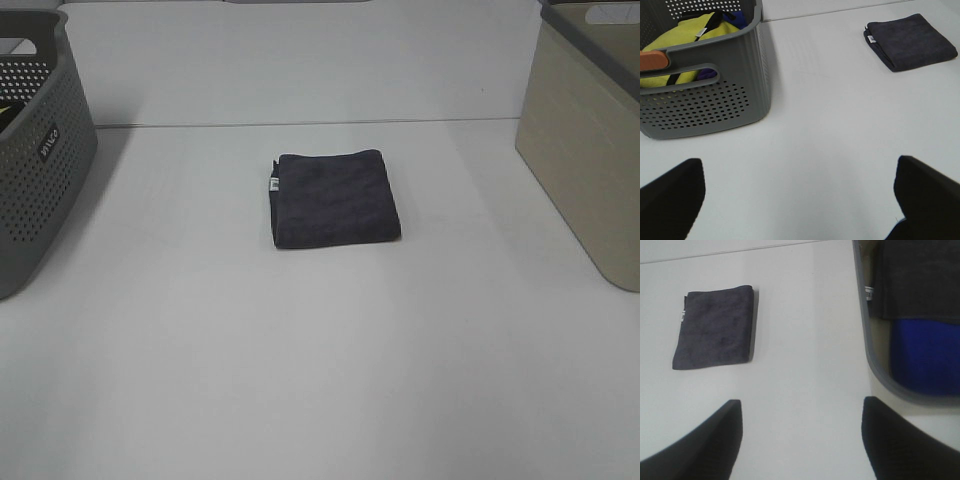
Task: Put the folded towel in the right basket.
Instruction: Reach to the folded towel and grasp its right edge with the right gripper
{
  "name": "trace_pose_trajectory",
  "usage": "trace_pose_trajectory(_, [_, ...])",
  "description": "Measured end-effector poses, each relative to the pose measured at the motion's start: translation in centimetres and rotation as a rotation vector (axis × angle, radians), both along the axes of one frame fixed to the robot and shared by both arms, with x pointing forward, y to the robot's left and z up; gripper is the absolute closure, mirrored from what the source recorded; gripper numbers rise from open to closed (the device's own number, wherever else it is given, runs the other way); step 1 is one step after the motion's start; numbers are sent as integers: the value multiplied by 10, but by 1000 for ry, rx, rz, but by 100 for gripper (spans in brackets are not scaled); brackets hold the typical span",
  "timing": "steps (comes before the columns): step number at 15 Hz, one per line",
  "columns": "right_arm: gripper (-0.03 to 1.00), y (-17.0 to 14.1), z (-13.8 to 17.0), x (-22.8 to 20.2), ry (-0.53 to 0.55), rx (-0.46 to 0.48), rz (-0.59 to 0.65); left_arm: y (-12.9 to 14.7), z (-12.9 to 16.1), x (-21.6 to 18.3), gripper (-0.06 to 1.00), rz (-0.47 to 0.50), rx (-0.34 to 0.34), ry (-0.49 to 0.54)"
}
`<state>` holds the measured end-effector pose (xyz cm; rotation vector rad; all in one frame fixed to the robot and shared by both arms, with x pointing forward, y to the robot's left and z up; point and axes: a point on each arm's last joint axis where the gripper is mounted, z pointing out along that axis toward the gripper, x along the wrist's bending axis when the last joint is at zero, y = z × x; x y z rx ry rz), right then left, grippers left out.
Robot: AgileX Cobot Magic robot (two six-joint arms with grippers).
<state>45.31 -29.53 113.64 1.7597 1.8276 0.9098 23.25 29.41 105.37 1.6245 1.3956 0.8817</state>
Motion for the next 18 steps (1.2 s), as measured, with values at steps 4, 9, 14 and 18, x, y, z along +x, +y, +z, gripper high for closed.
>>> trace_pose_trajectory(4, [32, 8, 0, 77, 67, 62, 97, 0, 0, 0, -3, 0, 0, 0])
trace_pose_trajectory(9, [33, 96, -43, 145, 189, -5, 366, 0, 0, 0, -3, 0, 0, 0])
trace_pose_trajectory(14, [33, 130, -116, 204, 447, 120, 397, 0, 0, 0, -3, 0, 0, 0])
trace_pose_trajectory(18, [33, 145, -156, 238, 545, 200, 423, 0, 0, 0, -3, 0, 0, 0])
